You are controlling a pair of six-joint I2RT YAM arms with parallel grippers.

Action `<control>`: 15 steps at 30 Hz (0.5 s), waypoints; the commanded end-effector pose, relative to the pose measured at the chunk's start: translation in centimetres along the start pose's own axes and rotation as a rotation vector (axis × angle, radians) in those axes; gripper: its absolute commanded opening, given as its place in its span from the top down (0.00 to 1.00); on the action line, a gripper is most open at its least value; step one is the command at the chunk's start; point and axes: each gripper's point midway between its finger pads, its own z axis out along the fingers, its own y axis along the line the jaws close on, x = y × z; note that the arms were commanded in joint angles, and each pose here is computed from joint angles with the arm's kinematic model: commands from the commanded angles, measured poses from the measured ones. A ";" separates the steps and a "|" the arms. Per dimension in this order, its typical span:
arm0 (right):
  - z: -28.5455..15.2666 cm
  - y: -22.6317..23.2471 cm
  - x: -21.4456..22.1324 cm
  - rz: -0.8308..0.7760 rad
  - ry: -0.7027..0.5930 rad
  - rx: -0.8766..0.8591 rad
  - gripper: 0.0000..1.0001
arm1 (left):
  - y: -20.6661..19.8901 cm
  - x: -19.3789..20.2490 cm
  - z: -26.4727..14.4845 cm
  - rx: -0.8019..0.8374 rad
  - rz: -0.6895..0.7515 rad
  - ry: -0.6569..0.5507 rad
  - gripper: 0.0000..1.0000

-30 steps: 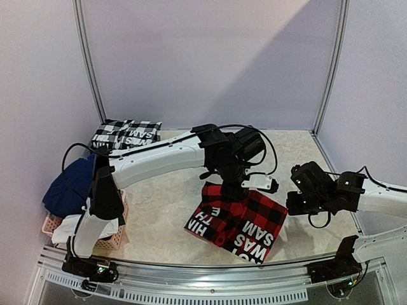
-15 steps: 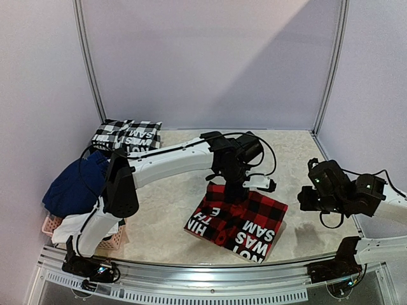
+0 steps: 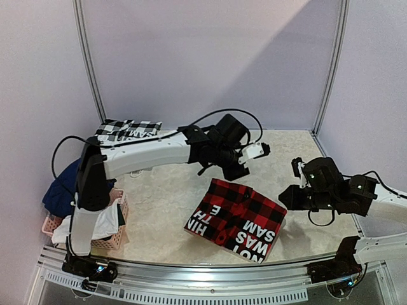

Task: Fold and stack the mixed laundry pile
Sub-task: Smooth out the square-folded shirt at the center of the board.

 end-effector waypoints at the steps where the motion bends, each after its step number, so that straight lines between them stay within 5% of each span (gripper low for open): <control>1: 1.0 3.2 0.3 -0.008 0.038 -0.155 0.87 | 2.6 -1.3 -4.3 -0.057 -0.255 -0.107 0.45; 8: 3.0 3.7 1.0 -0.014 0.076 -0.155 0.87 | -0.2 1.5 -4.8 0.045 -0.411 -0.088 0.66; 15: 5.2 2.5 1.4 -0.007 0.108 -0.082 0.89 | -1.9 5.1 -2.5 0.119 -0.512 -0.013 0.69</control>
